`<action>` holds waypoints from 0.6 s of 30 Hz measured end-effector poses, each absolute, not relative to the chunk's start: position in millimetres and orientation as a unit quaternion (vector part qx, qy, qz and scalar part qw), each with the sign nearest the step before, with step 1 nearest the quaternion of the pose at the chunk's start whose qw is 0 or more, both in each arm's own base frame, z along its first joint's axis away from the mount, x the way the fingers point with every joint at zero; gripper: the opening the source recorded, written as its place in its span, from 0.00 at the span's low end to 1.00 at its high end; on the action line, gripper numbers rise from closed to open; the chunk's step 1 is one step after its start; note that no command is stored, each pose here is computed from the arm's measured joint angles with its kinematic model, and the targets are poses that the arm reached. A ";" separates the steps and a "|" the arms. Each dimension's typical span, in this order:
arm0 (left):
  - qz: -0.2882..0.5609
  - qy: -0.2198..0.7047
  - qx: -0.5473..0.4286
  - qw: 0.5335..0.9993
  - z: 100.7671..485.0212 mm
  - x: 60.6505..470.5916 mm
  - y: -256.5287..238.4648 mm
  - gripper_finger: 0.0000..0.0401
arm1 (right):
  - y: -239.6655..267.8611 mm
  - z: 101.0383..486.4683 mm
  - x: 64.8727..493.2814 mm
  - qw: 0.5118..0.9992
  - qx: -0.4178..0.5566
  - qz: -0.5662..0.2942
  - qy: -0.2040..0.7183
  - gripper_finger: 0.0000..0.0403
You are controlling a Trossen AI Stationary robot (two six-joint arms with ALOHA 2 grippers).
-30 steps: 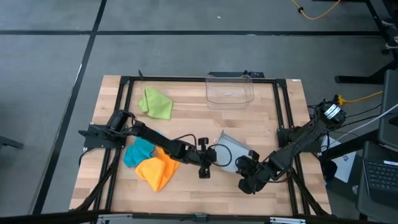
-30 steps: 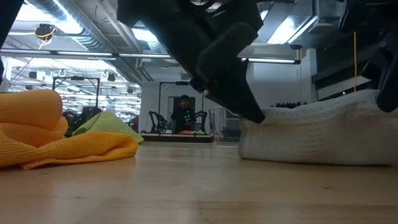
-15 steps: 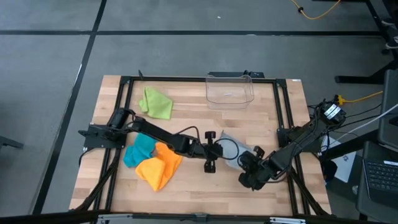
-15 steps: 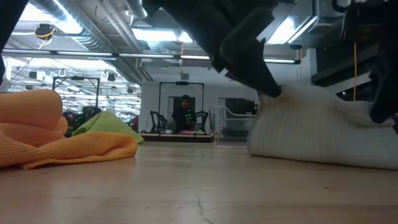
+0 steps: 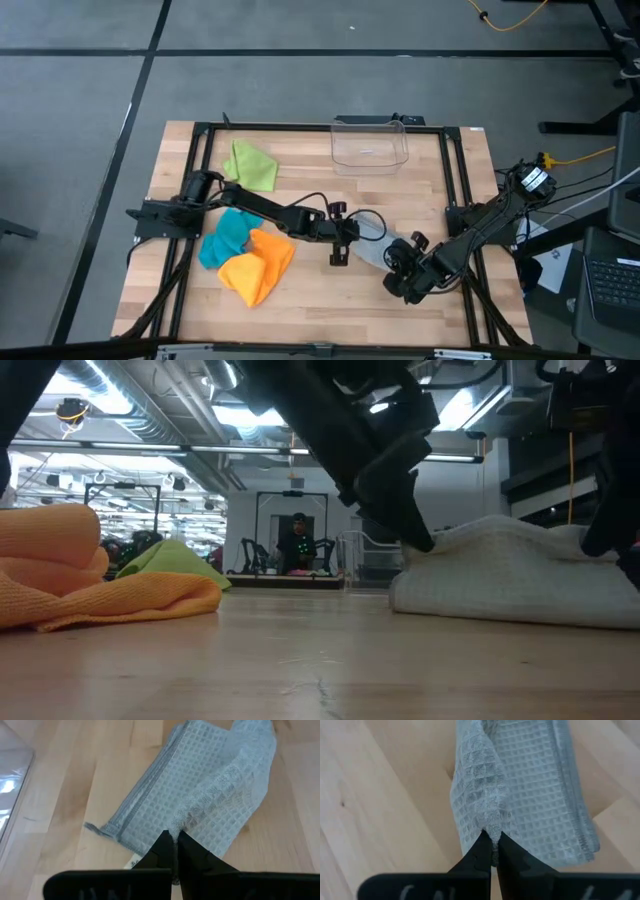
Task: Fold microfiber towels
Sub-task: Fold the gray microfiber
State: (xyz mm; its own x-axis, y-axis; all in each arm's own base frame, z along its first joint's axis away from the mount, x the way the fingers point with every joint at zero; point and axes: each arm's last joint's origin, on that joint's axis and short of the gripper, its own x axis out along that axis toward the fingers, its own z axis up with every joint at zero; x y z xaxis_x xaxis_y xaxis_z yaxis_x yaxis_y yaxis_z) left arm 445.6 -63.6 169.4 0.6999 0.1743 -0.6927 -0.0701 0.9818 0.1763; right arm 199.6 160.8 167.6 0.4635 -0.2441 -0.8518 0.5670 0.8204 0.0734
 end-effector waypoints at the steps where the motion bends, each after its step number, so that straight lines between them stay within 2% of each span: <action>1: 0.067 0.382 0.067 0.919 169.1 445.9 -62.4 0.00 | 159.7 167.5 199.2 0.837 0.172 -0.246 0.457 0.03; 11: 0.062 0.383 0.082 0.918 166.6 448.7 -51.3 0.00 | 150.7 162.7 202.0 0.825 0.156 -0.276 0.469 0.03; 18: 0.068 0.383 0.078 0.918 166.6 449.6 -42.9 0.00 | 143.5 153.3 201.7 0.798 0.148 -0.316 0.492 0.03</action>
State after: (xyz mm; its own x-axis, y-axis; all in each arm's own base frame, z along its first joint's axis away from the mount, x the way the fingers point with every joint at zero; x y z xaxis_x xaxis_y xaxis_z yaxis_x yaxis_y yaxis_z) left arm 449.6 -42.9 166.6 0.6969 0.1838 -0.6932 -0.0644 0.9787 0.1947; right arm 201.7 143.5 153.3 0.3161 -0.3581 -0.8785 0.6490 0.7570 -0.0751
